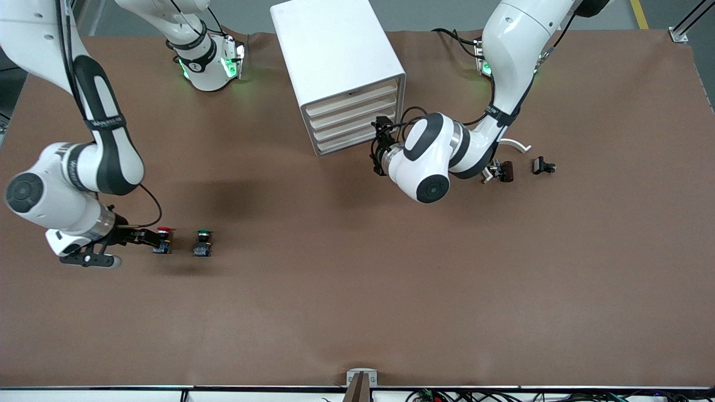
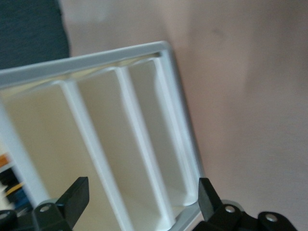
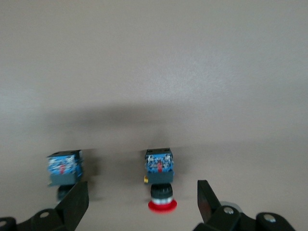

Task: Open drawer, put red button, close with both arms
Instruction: 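Grasp the drawer front with the left gripper while the right gripper grasps the red button, then pull the drawer open with the left gripper while the right gripper lifts the button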

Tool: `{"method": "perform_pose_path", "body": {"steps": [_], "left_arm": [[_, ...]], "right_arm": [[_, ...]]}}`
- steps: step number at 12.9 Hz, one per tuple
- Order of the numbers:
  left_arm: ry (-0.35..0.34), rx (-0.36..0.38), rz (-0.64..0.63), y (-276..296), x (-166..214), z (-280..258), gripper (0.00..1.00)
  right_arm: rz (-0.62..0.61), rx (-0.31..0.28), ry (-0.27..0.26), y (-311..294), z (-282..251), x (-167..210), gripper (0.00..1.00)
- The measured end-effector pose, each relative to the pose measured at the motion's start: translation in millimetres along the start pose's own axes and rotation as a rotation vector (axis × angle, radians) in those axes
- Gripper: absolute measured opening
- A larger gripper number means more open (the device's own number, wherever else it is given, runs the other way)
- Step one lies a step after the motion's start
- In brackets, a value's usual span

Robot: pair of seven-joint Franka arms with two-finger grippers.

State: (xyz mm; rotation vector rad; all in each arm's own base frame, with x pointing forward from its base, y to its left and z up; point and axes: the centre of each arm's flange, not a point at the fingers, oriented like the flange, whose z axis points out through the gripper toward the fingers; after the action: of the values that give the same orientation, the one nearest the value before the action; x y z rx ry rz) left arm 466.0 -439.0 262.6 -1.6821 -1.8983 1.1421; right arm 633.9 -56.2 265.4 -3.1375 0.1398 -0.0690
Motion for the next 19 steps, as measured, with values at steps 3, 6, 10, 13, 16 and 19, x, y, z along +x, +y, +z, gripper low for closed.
{"method": "perform_pose_path", "body": {"steps": [3, 6, 10, 13, 16, 19], "left_arm": [[0.004, 0.124, -0.057, 1.4, -1.9, 10.0, 1.00], [0.012, 0.180, -0.090, 11.4, 4.6, 22.2, 1.00], [-0.015, 0.261, -0.128, 25.2, 9.8, 43.3, 0.90], [-0.036, 0.306, -0.148, 32.7, 10.5, 59.1, 0.70], [-0.075, 0.337, -0.155, 33.0, 6.8, 61.8, 0.67], [-0.070, 0.347, -0.145, 27.4, 0.5, 66.8, 0.67]], "right_arm": [[-0.002, -0.005, 0.023, 5.1, 34.3, 0.7, 1.00], [-0.021, -0.009, 0.024, 16.4, 59.8, 0.7, 1.00], [-0.037, -0.010, 0.002, 22.3, 77.3, -2.2, 1.00], [-0.037, -0.009, -0.017, 22.2, 88.9, -5.5, 1.00], [-0.039, -0.008, -0.026, 21.5, 92.0, -6.5, 0.90], [-0.042, -0.004, -0.058, 19.3, 91.8, -7.2, 0.56]]}}
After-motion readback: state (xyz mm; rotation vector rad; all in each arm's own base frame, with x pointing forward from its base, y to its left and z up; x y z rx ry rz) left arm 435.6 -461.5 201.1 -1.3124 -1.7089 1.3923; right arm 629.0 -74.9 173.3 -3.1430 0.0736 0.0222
